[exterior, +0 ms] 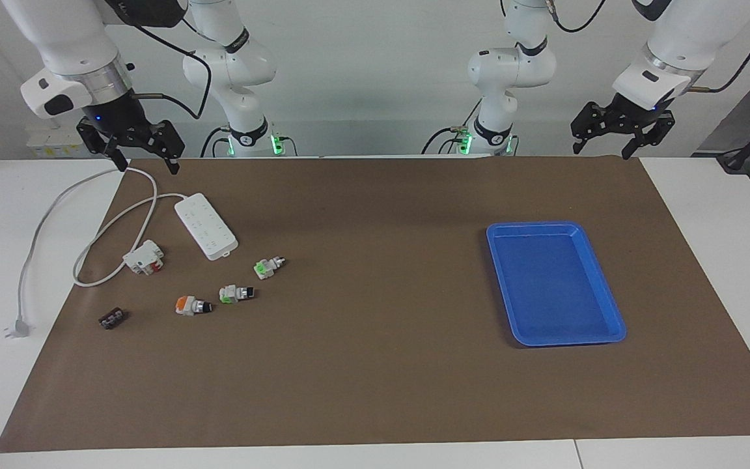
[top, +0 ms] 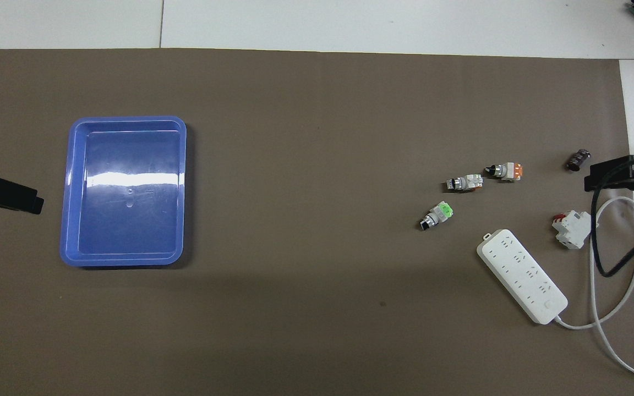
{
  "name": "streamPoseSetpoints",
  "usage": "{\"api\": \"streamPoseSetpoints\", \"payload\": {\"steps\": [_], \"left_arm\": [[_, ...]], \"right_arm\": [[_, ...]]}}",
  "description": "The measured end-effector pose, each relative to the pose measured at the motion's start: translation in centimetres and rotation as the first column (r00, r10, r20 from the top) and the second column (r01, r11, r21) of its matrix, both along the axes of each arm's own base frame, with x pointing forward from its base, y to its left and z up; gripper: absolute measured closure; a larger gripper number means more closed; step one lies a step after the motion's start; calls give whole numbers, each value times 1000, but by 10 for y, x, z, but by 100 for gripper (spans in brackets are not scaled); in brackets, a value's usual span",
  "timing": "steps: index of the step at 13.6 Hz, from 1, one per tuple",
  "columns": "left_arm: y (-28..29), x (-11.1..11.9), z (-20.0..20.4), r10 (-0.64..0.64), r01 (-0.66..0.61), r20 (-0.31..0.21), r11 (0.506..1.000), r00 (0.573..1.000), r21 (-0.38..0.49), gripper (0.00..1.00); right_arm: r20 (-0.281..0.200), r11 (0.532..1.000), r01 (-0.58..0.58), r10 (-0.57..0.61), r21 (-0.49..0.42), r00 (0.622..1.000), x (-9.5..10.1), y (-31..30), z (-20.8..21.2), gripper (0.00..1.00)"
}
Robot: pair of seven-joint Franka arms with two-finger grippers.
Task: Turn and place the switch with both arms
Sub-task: 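Move the right gripper toward the green-tipped switch module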
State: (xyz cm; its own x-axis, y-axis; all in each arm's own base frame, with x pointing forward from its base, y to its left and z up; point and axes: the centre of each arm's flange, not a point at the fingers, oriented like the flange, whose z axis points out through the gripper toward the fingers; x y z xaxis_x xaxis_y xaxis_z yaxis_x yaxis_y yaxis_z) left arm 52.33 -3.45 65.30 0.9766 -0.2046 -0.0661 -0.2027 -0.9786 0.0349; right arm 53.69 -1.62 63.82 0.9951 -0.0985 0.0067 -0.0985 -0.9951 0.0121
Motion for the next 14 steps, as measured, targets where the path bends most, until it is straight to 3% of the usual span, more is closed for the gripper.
{"api": "streamPoseSetpoints", "payload": {"steps": [10, 12, 14], "left_arm": [[0, 0, 0, 0, 0, 0, 1000, 1000, 0, 0], [0, 0, 0, 0, 0, 0, 1000, 1000, 0, 0], [0, 0, 0, 0, 0, 0, 1000, 1000, 0, 0]], "right_arm": [[23, 999, 47, -47, 1, 999, 2, -12, -5, 0], [27, 982, 191, -191, 6, 981, 2, -14, -6, 0], [30, 931, 365, -365, 13, 930, 3, -12, -11, 0]]}}
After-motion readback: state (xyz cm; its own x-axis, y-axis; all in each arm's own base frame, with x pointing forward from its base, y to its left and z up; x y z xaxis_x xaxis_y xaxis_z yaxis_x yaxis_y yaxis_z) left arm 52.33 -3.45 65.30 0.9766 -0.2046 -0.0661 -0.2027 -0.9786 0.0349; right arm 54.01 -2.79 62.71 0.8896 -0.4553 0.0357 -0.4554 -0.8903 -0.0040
